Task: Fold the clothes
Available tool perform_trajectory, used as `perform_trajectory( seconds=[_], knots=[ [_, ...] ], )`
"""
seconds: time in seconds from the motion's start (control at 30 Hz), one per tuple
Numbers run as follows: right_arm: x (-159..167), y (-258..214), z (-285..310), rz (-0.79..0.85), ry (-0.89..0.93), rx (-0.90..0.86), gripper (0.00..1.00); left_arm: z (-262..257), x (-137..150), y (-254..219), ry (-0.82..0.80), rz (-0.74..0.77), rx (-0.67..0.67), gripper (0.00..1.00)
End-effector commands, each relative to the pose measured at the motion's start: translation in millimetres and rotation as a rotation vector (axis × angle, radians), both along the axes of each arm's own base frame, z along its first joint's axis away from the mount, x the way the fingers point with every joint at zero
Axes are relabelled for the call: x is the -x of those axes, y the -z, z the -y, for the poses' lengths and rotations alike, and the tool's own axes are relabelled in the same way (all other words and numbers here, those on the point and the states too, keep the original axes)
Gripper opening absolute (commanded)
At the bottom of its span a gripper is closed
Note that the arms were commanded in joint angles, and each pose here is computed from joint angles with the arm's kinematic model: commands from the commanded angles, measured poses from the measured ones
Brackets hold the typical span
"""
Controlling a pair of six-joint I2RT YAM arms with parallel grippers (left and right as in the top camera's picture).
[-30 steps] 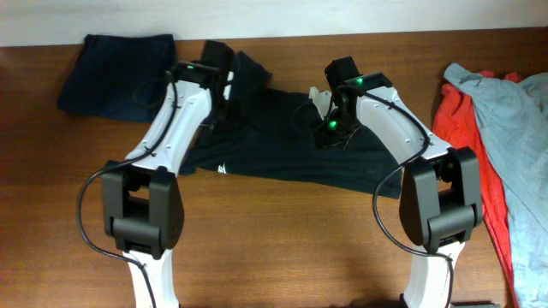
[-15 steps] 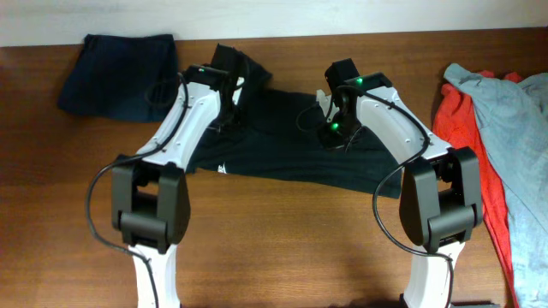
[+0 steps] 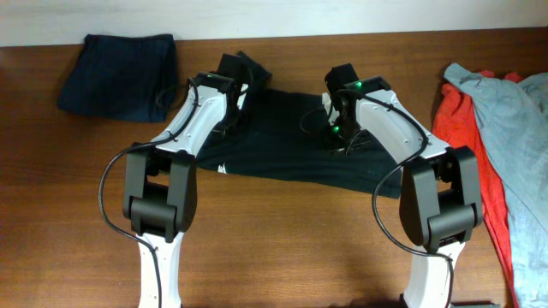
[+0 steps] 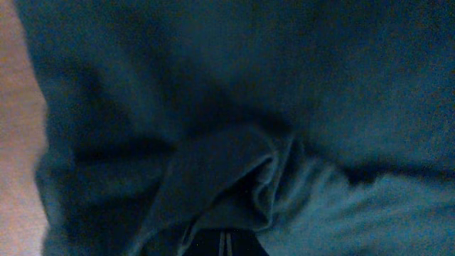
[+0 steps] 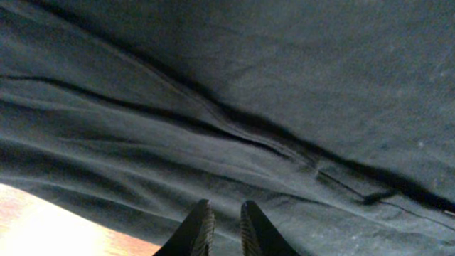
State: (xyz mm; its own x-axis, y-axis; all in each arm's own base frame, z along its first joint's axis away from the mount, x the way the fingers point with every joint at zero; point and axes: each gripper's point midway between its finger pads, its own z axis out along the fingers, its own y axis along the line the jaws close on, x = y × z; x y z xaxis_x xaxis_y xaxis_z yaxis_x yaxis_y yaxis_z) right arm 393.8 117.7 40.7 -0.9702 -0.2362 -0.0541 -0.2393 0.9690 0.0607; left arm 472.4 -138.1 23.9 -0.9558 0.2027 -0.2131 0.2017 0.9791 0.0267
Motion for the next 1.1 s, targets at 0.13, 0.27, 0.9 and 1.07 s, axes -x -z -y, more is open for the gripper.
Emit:
perform_trajectory(
  seconds=[0.13,0.27,0.9,1.07],
  knots=[
    [0,-6,1,0.019,0.010,0.018,0.19,5,-43,-10,0.103,0.182,-0.023,0.01],
    [0,-6,1,0.019,0.010,0.018,0.20,5,-59,-18,0.101,0.261,-0.039,0.01],
    [-42,-49,43,0.111,0.213,-0.033,0.47,32,-126,-165,0.107,0.585,0.158,0.40],
    [-54,-58,79,0.141,0.295,-0.035,0.54,27,-144,-178,0.090,0.665,0.172,0.44]
  ],
)
